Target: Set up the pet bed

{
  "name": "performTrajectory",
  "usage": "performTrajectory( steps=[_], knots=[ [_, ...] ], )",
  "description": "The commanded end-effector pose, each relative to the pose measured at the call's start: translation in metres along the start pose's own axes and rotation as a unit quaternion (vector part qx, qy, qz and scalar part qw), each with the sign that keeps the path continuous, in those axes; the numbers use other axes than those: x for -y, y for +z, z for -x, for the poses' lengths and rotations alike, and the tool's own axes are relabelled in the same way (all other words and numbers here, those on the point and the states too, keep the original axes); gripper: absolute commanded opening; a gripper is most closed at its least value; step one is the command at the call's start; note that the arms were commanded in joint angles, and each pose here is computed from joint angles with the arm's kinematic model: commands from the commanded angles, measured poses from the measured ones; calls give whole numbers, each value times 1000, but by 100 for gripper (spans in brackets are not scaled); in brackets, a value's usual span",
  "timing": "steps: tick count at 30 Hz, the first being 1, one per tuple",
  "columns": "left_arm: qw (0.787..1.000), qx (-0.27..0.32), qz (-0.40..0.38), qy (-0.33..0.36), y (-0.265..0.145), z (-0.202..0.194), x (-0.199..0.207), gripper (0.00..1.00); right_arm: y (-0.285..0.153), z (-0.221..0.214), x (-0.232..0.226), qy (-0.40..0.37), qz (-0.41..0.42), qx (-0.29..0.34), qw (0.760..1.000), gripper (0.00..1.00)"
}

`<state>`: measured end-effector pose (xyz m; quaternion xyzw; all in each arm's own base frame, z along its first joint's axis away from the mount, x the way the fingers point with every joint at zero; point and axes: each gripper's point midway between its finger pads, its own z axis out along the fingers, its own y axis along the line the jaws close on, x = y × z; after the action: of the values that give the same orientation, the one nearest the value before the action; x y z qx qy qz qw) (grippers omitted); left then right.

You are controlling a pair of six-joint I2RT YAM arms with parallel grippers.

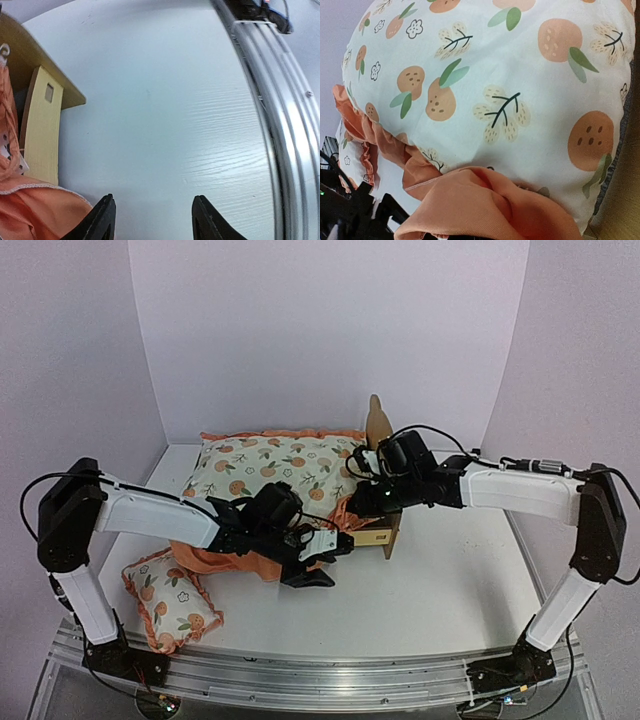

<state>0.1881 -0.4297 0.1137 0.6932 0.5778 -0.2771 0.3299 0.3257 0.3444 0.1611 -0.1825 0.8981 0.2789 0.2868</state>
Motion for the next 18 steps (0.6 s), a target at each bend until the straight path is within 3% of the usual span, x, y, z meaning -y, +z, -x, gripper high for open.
performTrajectory(
  steps=[1,6,12,18],
  knots=[
    [990,20,137,-35,20,-3,-56,56,2,17,4,-4,-19,13,1000,0],
    [967,-3,253,-13,12,-17,-93,56,0,14,9,-17,-33,0,999,0],
    [962,26,269,40,-23,21,-95,66,-8,12,10,-29,-31,-7,999,0],
    [951,-25,307,12,-42,2,-142,72,-25,10,1,-45,-8,-5,999,0]
  ],
)
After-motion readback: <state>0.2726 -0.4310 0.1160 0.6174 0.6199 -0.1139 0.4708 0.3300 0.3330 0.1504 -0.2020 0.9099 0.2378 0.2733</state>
